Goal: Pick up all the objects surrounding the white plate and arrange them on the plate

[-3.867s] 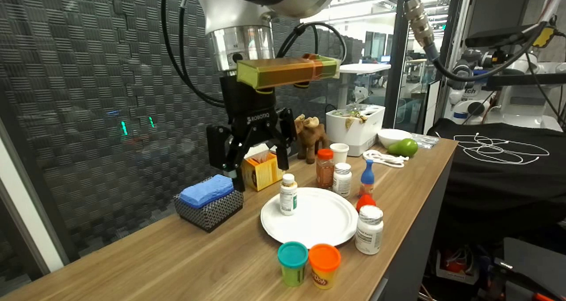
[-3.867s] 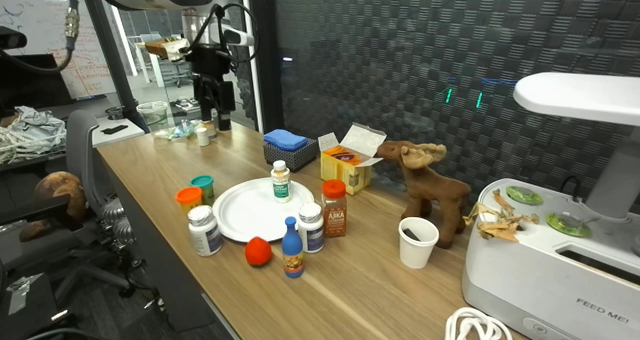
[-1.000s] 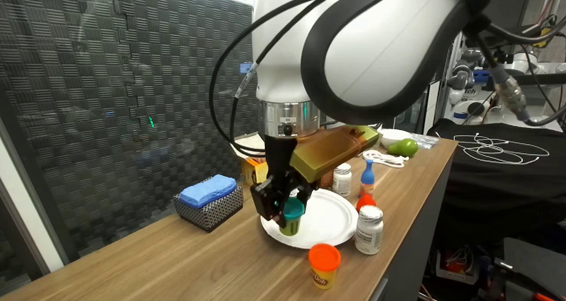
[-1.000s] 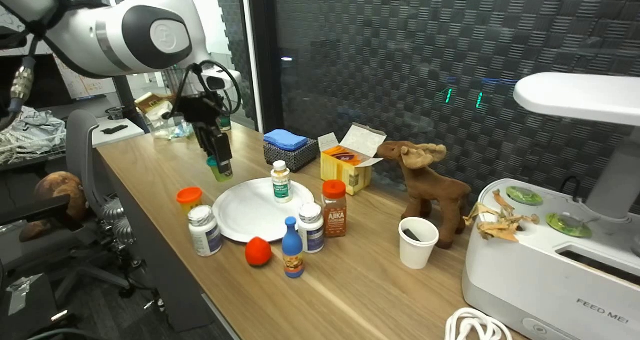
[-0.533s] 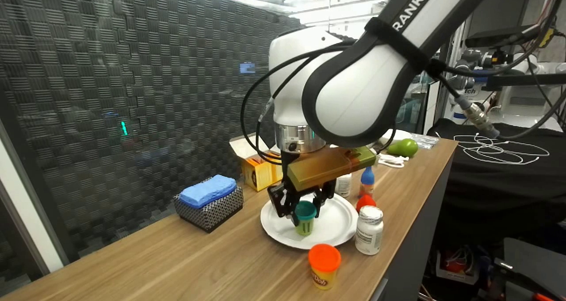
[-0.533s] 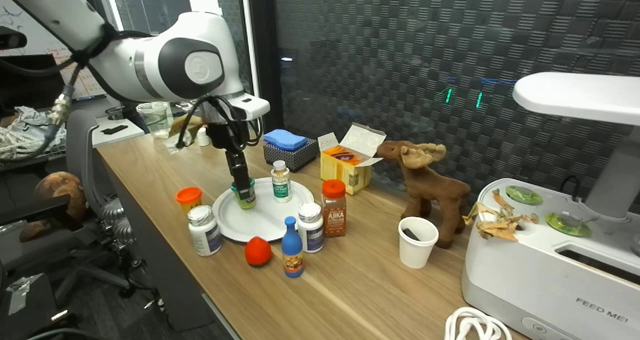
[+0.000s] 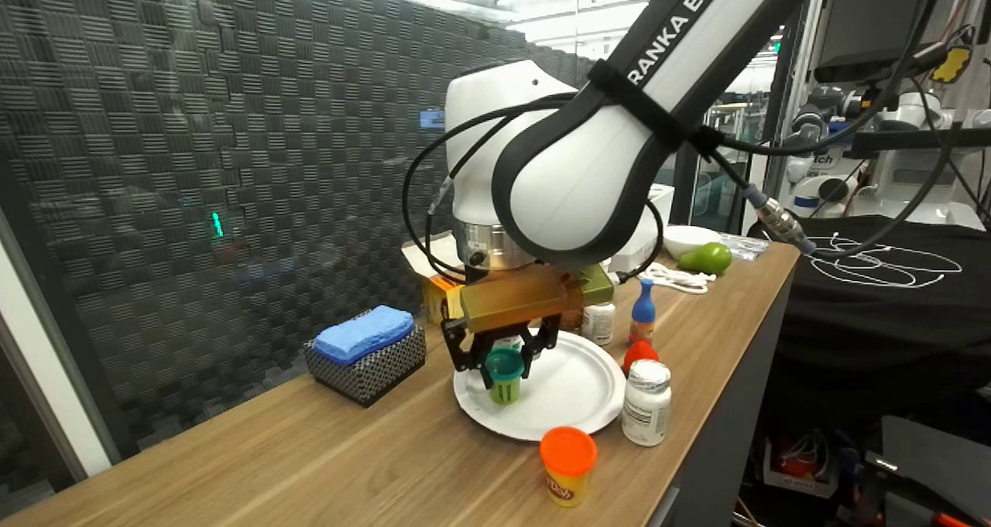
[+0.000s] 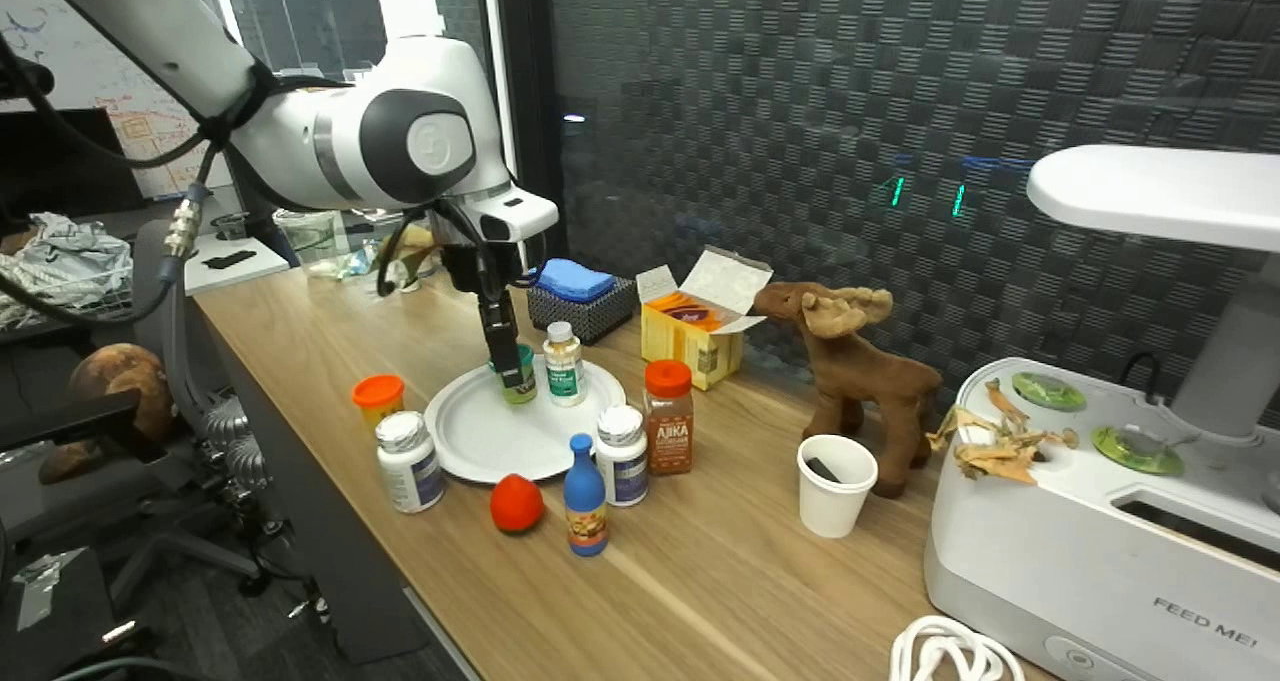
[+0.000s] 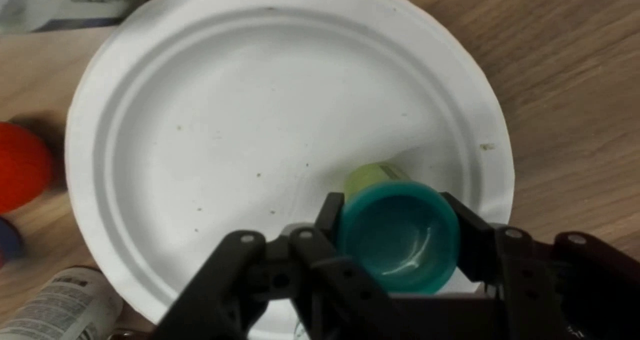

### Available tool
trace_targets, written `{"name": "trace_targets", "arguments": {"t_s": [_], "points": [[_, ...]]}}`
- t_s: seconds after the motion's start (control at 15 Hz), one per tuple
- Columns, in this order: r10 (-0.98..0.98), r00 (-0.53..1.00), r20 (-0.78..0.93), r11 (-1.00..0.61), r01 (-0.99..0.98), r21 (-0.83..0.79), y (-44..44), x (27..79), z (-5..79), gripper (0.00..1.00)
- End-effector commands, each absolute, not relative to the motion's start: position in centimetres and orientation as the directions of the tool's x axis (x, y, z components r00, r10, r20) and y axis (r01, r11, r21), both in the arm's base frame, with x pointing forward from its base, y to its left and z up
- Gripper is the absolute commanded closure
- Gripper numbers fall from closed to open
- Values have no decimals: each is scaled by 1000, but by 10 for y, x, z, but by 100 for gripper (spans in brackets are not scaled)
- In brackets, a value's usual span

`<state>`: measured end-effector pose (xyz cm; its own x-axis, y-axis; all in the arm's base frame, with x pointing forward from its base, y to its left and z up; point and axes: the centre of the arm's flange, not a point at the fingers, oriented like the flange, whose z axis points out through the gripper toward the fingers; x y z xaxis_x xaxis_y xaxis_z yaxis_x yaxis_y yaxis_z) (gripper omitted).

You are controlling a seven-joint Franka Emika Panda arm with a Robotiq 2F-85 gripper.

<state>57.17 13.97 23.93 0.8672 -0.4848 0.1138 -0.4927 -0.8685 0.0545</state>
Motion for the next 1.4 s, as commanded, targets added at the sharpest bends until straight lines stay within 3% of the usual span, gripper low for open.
{"name": "trace_targets", "arguments": {"t_s": [0.0, 0.13, 0.33, 0.93, 1.33], "points": [[-498, 855, 144, -858, -510, 61, 150, 585, 237, 25], [-490, 861, 134, -863, -501, 61, 153, 579, 239, 19], [-486, 861, 154, -865, -498, 55, 159, 558, 248, 0], [-385, 911, 150, -912, -400, 90, 194, 467, 270, 0], [-338, 939, 58, -938, -342, 63, 179, 447, 238, 0]]}}
